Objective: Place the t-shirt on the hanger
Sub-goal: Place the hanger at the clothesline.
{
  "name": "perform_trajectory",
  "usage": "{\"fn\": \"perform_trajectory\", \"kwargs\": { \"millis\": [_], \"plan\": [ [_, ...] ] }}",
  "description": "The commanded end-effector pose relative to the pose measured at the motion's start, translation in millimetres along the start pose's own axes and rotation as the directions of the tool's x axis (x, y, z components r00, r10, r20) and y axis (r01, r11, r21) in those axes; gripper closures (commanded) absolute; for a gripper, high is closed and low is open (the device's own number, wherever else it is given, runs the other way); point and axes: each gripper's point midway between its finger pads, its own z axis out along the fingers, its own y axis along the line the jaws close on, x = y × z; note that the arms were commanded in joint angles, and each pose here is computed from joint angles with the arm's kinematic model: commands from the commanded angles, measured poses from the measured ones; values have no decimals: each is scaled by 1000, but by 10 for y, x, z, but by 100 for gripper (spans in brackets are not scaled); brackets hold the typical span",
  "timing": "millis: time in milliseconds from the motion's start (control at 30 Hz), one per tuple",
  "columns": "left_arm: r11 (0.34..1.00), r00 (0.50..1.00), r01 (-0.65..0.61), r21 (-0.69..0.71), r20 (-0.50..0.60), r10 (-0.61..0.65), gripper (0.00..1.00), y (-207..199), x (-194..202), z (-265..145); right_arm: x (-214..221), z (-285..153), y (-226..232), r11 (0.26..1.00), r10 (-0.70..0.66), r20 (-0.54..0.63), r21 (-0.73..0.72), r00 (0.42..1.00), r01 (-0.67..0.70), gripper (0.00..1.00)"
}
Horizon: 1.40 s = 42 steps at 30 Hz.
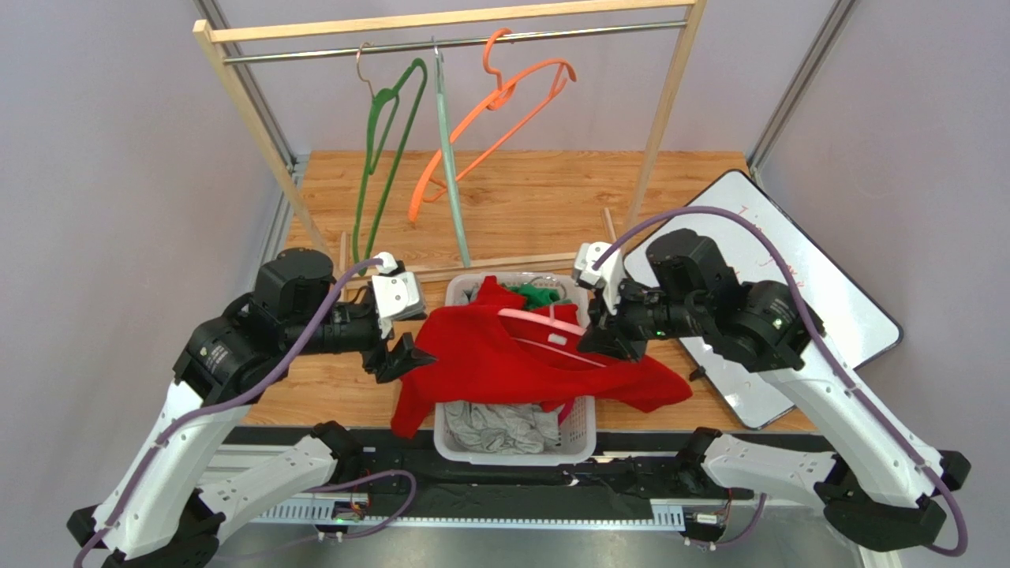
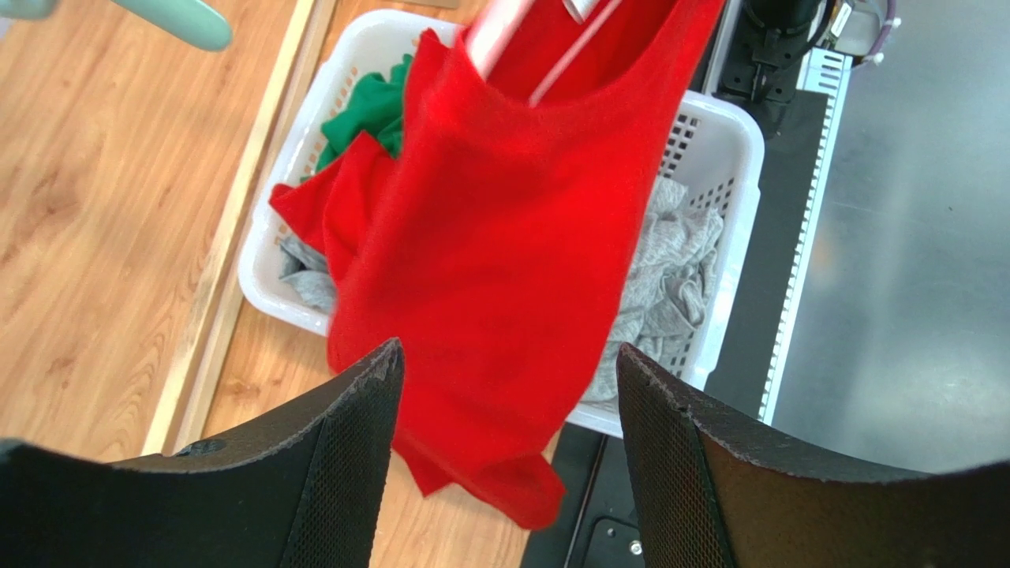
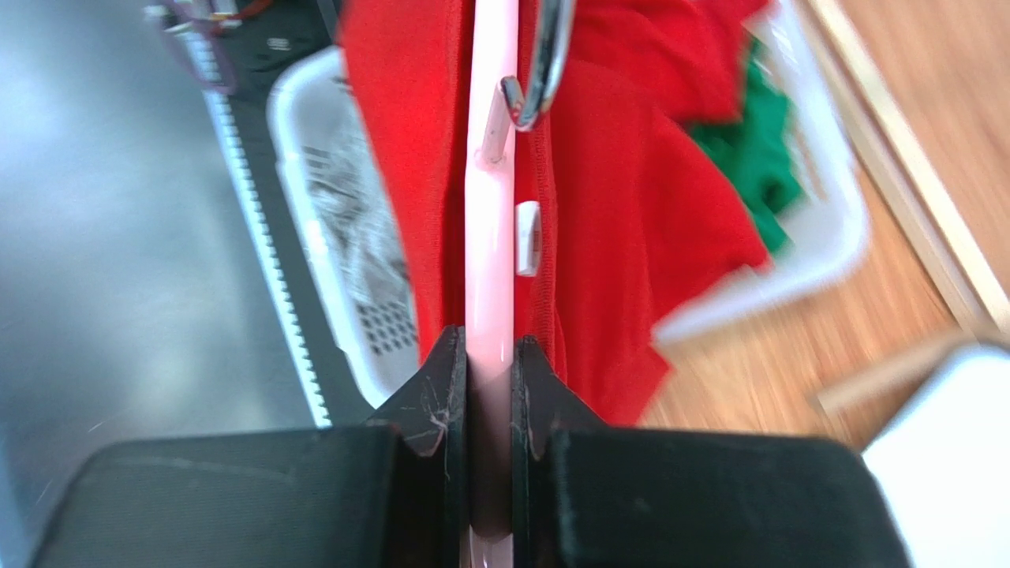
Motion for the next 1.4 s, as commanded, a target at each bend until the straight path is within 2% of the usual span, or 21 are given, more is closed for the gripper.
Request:
{"fn": "perform_trajectory", "kwargs": {
  "millis": [0,100,167,233,333,367,433,500,800,1067,1167,1367],
  "plan": [
    [999,998,-17,-29,59,19,28,49,-205,-62,120,-608,-236,964,30,47,264,998,-41,100],
    [999,997,-17,-29,68,19,28,84,-241,-12,184,-828,-372,922,82,61,375,995,-99,100],
    [1000,996,-17,-26,83,20,28,105,-303,13,164,-1011,-569,857,136,111,485,985,-172,100],
    [1000,995,-18,-20,96,20,28,129,-381,42,88,-1278,-772,754,159,194,609,968,-246,100],
    [999,994,-25,-25,104,27,28,182,-470,70,-54,-1539,-966,649,188,283,683,940,-335,100],
    [999,994,-29,-26,105,31,28,194,-490,76,-218,-1723,-952,625,162,346,689,924,-368,100],
    [999,993,-43,-27,108,46,28,225,-531,95,-340,-1901,-1063,563,155,385,723,910,-401,100],
    [998,992,-58,-28,109,61,28,241,-550,105,-551,-2221,-1049,513,88,441,749,893,-420,100],
    [996,988,-85,-26,127,87,28,273,-599,151,-916,-2787,-942,454,-90,423,823,902,-341,100],
    [997,989,-66,39,138,60,27,218,-602,268,-1289,-3411,-830,329,-303,437,882,847,-338,100],
    [991,983,-63,119,180,41,23,107,-651,350,-1289,-3509,-775,305,-338,428,892,838,-333,100],
    [971,962,-178,161,237,137,22,35,-773,530,-1071,-3700,-594,236,-345,407,910,846,-342,100]
  ]
}}
